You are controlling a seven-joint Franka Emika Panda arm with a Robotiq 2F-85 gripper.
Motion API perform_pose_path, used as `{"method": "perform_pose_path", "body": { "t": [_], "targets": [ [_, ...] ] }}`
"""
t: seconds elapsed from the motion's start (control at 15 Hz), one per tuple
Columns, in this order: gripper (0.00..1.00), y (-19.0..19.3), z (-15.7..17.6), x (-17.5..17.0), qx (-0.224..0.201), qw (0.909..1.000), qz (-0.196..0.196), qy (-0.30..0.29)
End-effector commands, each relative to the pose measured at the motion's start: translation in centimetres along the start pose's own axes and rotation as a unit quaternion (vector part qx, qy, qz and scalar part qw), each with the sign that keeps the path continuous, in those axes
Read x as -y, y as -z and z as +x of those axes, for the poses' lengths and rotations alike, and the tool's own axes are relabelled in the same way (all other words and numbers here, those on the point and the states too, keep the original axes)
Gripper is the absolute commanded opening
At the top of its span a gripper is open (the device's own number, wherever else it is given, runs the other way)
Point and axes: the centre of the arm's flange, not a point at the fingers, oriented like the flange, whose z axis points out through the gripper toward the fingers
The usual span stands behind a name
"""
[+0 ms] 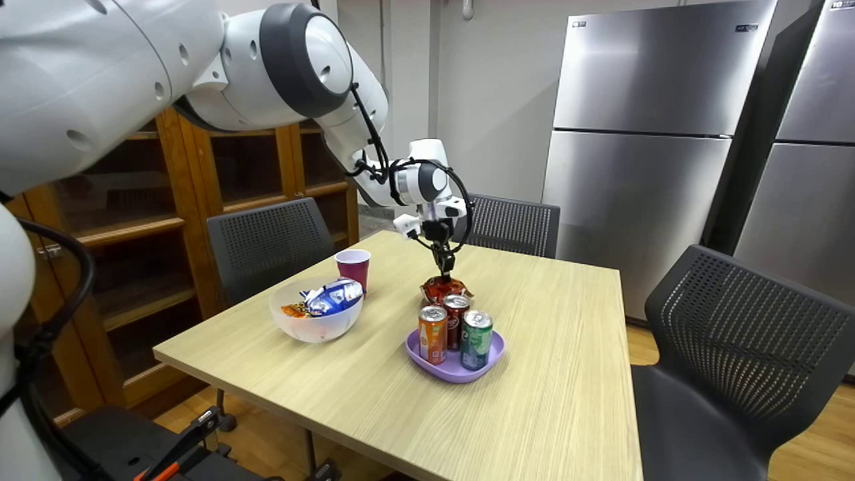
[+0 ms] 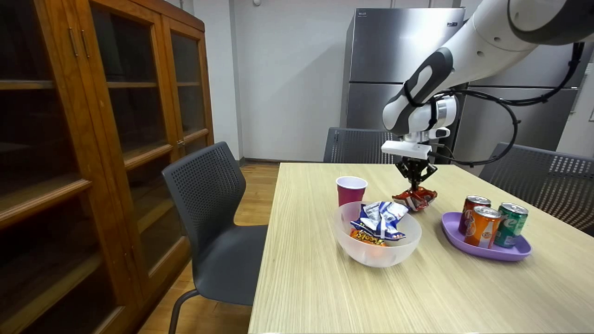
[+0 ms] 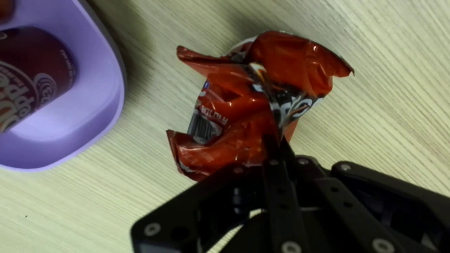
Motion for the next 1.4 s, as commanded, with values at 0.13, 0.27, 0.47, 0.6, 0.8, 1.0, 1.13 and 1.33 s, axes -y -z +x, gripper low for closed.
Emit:
{"method": "perform_pose_path", "body": {
  "t": [0.13,0.27,0.47,0.6,0.8,1.0,1.13,1.33],
  "targets": [
    [0.00,3.9,0.3,-1.8,-0.014,0.9997,0.017,-0.005],
    [0.00,5.6,0.5,-2.7,-0.026,0.9992,0.029,-0.001],
    [0.00,8.0,0.3,-4.1,-0.040,0.9981,0.045,0.010],
    [0.00,9.2,-0.2,-5.2,-0.046,0.9973,0.053,0.024],
    [0.00,11.0,-1.3,-6.8,-0.057,0.9951,0.059,0.055],
    [0.00,12.3,-2.8,-8.4,-0.072,0.9916,0.064,0.087],
    [0.00,13.1,-4.1,-9.2,-0.083,0.9886,0.067,0.107],
    [0.00,14.5,-6.5,-10.1,-0.101,0.9816,0.068,0.147]
  ]
}}
